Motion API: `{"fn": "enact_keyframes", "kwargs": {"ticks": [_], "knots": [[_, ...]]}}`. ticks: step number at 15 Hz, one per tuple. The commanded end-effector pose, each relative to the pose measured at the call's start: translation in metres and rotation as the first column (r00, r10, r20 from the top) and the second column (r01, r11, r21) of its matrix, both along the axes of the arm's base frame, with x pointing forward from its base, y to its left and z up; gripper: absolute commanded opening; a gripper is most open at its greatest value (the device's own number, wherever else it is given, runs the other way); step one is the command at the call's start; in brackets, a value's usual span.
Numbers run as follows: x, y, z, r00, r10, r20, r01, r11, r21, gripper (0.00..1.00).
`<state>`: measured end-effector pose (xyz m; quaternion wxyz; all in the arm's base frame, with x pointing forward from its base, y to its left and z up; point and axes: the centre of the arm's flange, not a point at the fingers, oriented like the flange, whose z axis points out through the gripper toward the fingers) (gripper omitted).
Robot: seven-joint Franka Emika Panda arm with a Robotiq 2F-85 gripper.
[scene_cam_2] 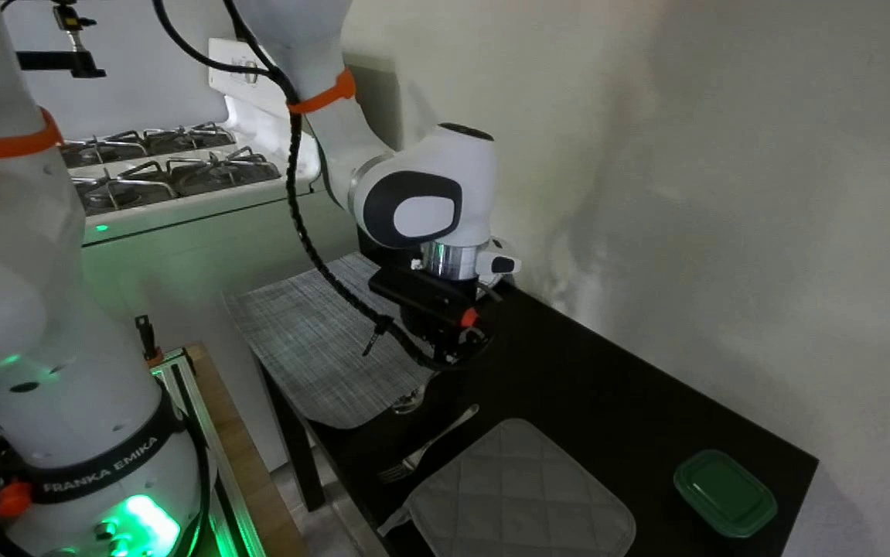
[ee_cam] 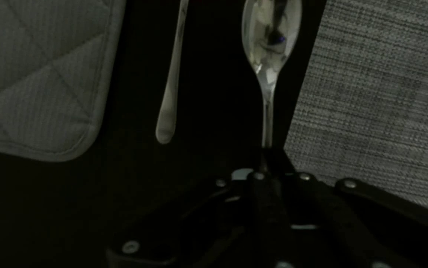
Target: Put the spoon inside the mug
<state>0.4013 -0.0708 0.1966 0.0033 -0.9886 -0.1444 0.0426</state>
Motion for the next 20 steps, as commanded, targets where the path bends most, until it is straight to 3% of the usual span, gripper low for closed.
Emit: {"fn": "enact_keyframes", "kwargs": {"ticks": [1, 7, 12, 20], "knots": [[-0.014, 0.004, 0.052, 0.995, 0.022, 0.101, -0.026, 0.999, 0.040, 0.02], [-0.020, 0.031, 0.102, 0.954, 0.092, 0.284, -0.139, 0.979, 0.151, 0.02], [-0.016, 0.055, 0.131, 0.890, 0.156, 0.428, -0.265, 0.941, 0.208, 0.02], [-0.012, 0.091, 0.119, 0.810, 0.205, 0.549, -0.402, 0.876, 0.265, 0.02]]}}
